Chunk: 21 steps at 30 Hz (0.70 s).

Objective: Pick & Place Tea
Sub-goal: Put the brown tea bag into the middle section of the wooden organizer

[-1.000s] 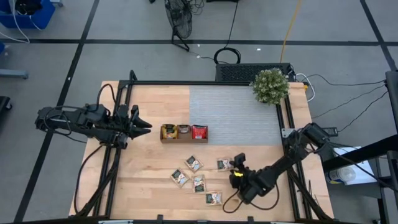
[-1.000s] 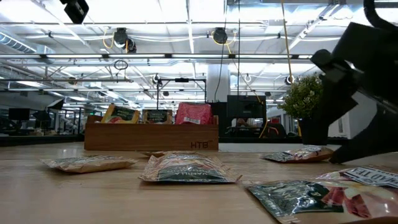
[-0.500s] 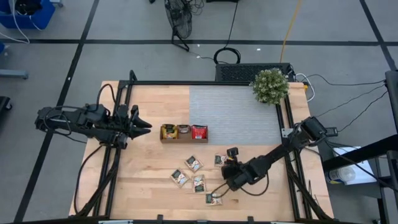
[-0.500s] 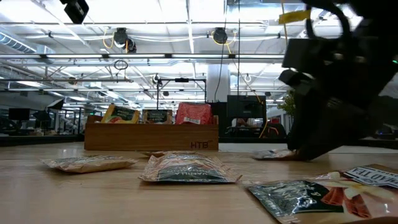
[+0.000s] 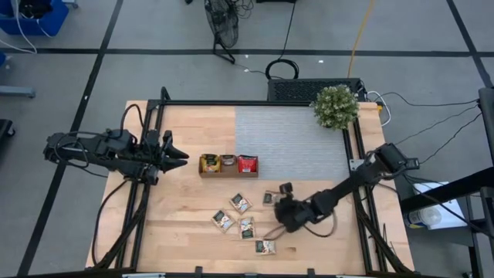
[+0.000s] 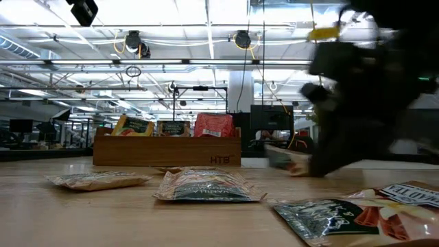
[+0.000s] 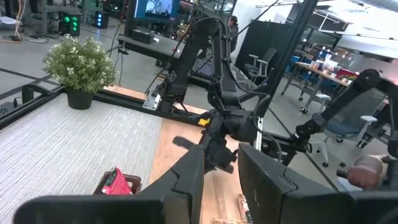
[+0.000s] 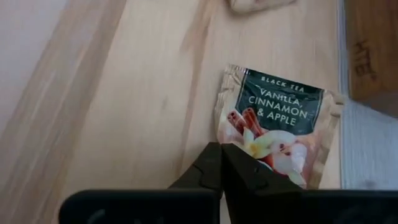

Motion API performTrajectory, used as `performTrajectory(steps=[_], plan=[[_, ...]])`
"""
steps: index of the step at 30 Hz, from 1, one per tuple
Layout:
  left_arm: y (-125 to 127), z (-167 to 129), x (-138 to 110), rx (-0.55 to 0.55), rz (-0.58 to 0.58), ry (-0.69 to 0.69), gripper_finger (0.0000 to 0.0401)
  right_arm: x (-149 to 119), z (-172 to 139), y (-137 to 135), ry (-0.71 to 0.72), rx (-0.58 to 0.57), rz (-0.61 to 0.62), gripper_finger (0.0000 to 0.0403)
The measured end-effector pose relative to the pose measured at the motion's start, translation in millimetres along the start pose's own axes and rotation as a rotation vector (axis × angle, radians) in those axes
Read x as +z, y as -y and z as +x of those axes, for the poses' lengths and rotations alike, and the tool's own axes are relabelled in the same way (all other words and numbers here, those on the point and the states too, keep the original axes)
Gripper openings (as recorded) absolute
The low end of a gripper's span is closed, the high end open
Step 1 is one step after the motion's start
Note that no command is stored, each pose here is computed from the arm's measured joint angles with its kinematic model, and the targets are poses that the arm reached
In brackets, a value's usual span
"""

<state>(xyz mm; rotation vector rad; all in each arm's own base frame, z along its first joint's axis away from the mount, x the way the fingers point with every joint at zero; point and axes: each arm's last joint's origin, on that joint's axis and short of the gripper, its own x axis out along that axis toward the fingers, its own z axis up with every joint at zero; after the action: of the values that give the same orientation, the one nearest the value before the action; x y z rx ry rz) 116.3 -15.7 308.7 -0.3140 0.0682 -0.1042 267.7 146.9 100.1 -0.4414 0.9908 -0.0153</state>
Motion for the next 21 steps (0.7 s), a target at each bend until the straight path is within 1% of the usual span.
performTrajectory(steps=[3,7,11,13,15,17,19,21], plan=[[0,0,0,0.000,0.000,0.001,0.0102,6,-17,-8,0.099,-0.049,-0.052,0.0000],[0,1,0,0.001,0.000,0.001,0.0102,23,-45,-16,0.294,-0.169,-0.036,0.0000],[0,1,0,0.001,0.000,0.001,0.0102,28,-57,-32,0.406,-0.206,-0.084,0.0000],[0,1,0,0.000,0.000,0.001,0.0102,39,-62,-35,0.504,-0.204,-0.043,0.0000],[0,1,0,0.000,0.000,0.001,0.0102,44,-60,-38,0.565,-0.218,-0.029,0.0000],[0,1,0,0.001,0.000,0.002,0.0102,48,-52,-38,0.597,-0.245,-0.055,0.0000],[0,1,0,0.000,0.000,0.003,0.0102,51,-47,-36,0.614,-0.301,-0.080,0.0000],[0,1,0,0.000,0.000,0.003,0.0102,56,-42,-29,0.629,-0.347,-0.080,0.0000]])
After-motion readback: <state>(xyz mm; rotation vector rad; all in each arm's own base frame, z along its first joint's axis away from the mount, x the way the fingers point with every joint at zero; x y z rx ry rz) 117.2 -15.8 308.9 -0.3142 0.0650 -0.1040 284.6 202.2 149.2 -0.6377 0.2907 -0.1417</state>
